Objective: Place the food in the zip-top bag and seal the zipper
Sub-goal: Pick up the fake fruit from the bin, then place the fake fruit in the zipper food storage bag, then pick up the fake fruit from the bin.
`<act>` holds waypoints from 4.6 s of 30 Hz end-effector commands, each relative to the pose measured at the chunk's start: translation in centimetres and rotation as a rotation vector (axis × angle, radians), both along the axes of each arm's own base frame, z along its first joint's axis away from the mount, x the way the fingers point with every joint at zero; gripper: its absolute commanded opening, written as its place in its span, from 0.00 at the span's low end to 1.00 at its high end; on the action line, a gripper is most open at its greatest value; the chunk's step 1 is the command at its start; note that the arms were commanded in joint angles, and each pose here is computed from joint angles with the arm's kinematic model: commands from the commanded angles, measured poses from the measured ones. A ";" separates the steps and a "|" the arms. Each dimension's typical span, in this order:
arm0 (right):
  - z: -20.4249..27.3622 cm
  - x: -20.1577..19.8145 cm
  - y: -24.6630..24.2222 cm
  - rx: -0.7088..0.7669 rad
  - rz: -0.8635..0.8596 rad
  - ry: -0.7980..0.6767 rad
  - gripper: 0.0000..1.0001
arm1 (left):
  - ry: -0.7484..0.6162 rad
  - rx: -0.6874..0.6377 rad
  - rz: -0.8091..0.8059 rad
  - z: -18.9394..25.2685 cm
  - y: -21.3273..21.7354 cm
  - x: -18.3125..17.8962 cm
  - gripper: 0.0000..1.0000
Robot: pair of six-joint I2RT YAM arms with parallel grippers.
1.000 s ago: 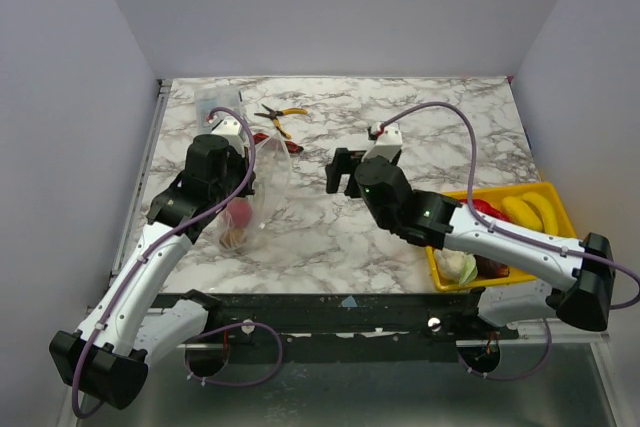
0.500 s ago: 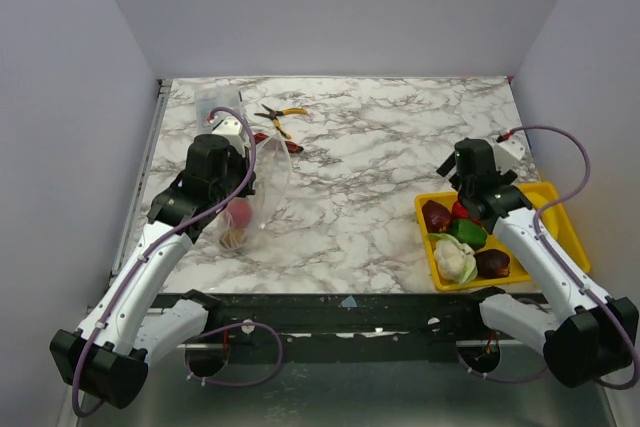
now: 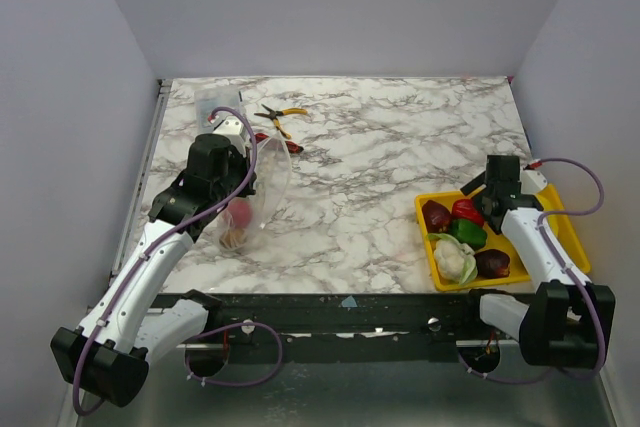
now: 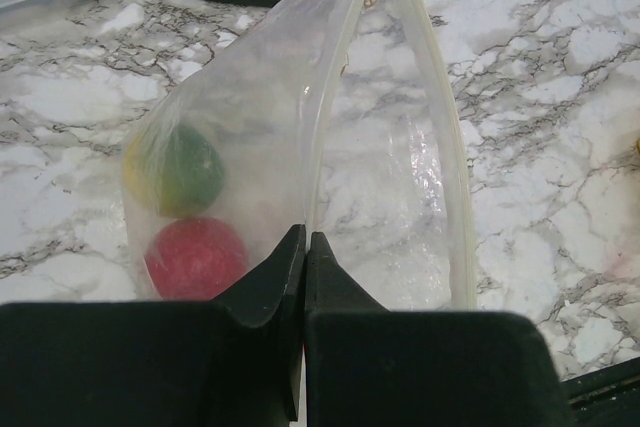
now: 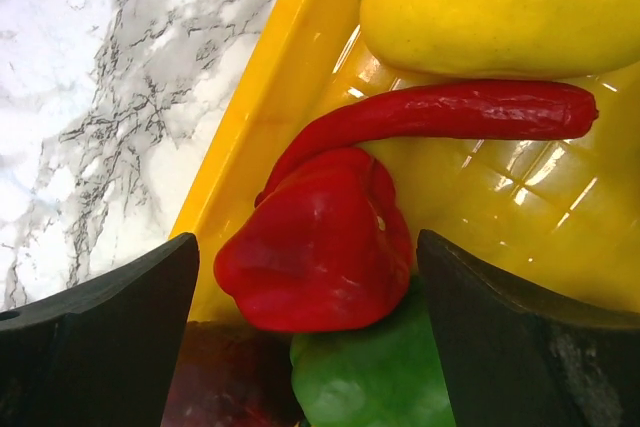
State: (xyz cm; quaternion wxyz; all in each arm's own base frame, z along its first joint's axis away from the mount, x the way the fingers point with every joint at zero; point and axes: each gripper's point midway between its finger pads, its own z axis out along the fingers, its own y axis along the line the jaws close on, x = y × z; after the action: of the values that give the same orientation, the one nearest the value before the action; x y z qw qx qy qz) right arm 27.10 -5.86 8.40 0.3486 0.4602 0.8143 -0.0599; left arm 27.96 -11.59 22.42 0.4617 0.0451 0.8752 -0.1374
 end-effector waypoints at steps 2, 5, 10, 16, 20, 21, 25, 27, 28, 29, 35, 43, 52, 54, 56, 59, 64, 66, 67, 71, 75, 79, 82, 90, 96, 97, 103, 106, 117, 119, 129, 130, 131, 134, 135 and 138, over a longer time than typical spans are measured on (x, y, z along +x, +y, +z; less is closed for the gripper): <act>-1.5 1.0 0.6 0.073 0.004 -0.032 0.92 | -0.002 -0.015 -0.004 0.3 -0.1 -0.1 0.00; -2.3 1.0 1.1 0.113 0.007 -0.039 0.92 | -0.001 -0.010 -0.001 0.3 -0.1 0.0 0.00; -3.2 1.0 0.8 0.110 -0.011 -0.082 0.90 | 0.001 -0.010 -0.002 0.2 -0.1 0.0 0.00; -3.1 0.6 0.2 0.086 -0.031 -0.121 0.81 | 0.010 -0.010 -0.006 0.0 -0.2 0.0 0.00; -1.4 0.5 0.1 0.069 -0.017 -0.166 0.69 | 0.014 -0.012 -0.011 0.0 -0.3 0.1 0.00; -0.8 0.5 0.1 0.063 -0.014 -0.186 0.62 | 0.014 -0.014 -0.014 0.0 -0.4 0.1 0.00; 1.7 0.1 -0.2 0.041 -0.021 -0.247 0.40 | 0.015 -0.012 -0.009 -0.1 -0.3 0.1 0.00; 2.8 0.0 -0.2 0.033 -0.018 -0.259 0.35 | 0.021 -0.014 -0.015 -0.1 -0.5 0.1 0.00; 3.5 0.0 -0.2 0.031 -0.011 -0.265 0.34 | 0.020 -0.014 -0.014 -0.1 -0.4 0.1 0.00; 4.0 0.1 -0.1 0.027 0.005 -0.269 0.33 | 0.019 -0.015 -0.015 -0.1 -0.4 0.1 0.00; 9.5 2.3 3.2 0.092 0.218 -0.406 0.28 | 0.020 -0.015 -0.015 0.0 -0.4 0.1 0.00; 13.3 5.5 11.9 0.285 0.589 -0.504 0.22 | 0.010 -0.018 -0.014 0.2 -0.4 0.1 0.00; 17.7 3.6 33.6 0.275 1.098 -0.593 0.22 | 0.000 -0.008 0.005 0.2 0.1 0.1 0.00; 18.7 2.5 37.6 0.250 1.192 -0.616 0.22 | -0.008 -0.007 0.008 0.4 0.1 0.1 0.00; 19.6 1.5 40.9 0.259 1.273 -0.638 0.22 | -0.017 -0.009 0.011 0.6 0.2 0.1 0.00; 21.6 0.8 44.6 0.268 1.343 -0.712 0.22 | -0.027 -0.007 0.019 0.7 0.4 0.0 0.00; 21.6 0.6 47.9 0.262 1.417 -0.737 0.22 | -0.041 -0.007 0.028 1.0 0.6 0.0 0.00; 21.2 0.4 48.8 0.240 1.447 -0.746 0.22 | -0.045 -0.009 0.027 1.1 0.6 0.0 0.00; 21.0 0.4 49.1 0.224 1.457 -0.749 0.22 | -0.046 -0.010 0.027 1.1 0.6 0.0 0.00; 19.8 0.9 50.1 0.180 1.479 -0.753 0.22 | -0.044 -0.011 0.024 1.1 0.5 0.0 0.00; 18.1 1.9 50.8 0.125 1.472 -0.729 0.23 | -0.050 -0.011 0.027 1.2 0.6 -0.1 0.00; 17.0 1.8 52.0 0.042 1.506 -0.726 0.24 | -0.051 -0.010 0.030 1.2 0.7 -0.1 0.00; 16.2 1.8 52.5 0.017 1.507 -0.700 0.27 | -0.054 -0.009 0.033 1.3 0.8 0.0 0.00; 14.6 2.1 52.4 0.016 1.473 -0.627 0.67 | -0.048 -0.004 0.034 1.1 0.8 0.0 0.00; 14.6 2.5 51.8 0.005 1.435 -0.578 0.89 | -0.047 -0.004 0.034 1.0 0.8 0.0 0.00; 14.9 2.6 51.7 0.003 1.422 -0.582 0.91 | -0.047 -0.004 0.034 1.0 0.8 0.0 0.00; 15.9 2.0 50.9 0.013 1.420 -0.580 0.92 | -0.045 -0.006 0.029 1.0 0.7 0.0 0.00; 16.4 1.8 50.2 0.008 1.411 -0.568 0.91 | -0.046 -0.006 0.029 1.0 0.7 0.0 0.00; 19.0 1.1 42.6 -0.111 1.262 -0.575 0.89 | -0.036 -0.010 0.016 1.0 0.4 -0.1 0.00; 19.4 0.7 40.4 -0.141 1.227 -0.578 0.89 | -0.035 -0.009 0.016 0.9 0.5 -0.1 0.00; 17.3 -2.2 26.0 -0.256 0.898 -0.501 0.93 | -0.018 -0.008 0.010 0.5 0.2 0.1 0.00; 16.6 -2.3 24.7 -0.259 0.858 -0.481 0.93 | -0.012 -0.009 0.009 0.4 0.2 0.1 0.00; 15.8 -2.4 23.3 -0.266 0.818 -0.456 0.94 | -0.007 -0.011 0.003 0.4 0.0 0.1 0.00; 13.4 -2.1 19.3 -0.275 0.698 -0.364 0.95 | -0.009 -0.015 -0.002 0.4 -0.1 0.1 0.00; 12.5 -2.0 18.1 -0.270 0.662 -0.326 0.95 | -0.008 -0.012 0.002 0.3 0.0 0.2 0.00; 9.7 -1.3 14.2 -0.232 0.544 -0.199 0.95 | 0.000 -0.008 0.003 0.2 0.0 0.2 0.00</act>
State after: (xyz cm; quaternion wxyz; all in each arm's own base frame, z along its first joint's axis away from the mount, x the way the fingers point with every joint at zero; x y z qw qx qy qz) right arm 26.07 14.21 22.52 0.5457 0.1009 0.8295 0.0631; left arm 28.10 -11.40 22.32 0.4619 0.0420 0.8759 -0.1329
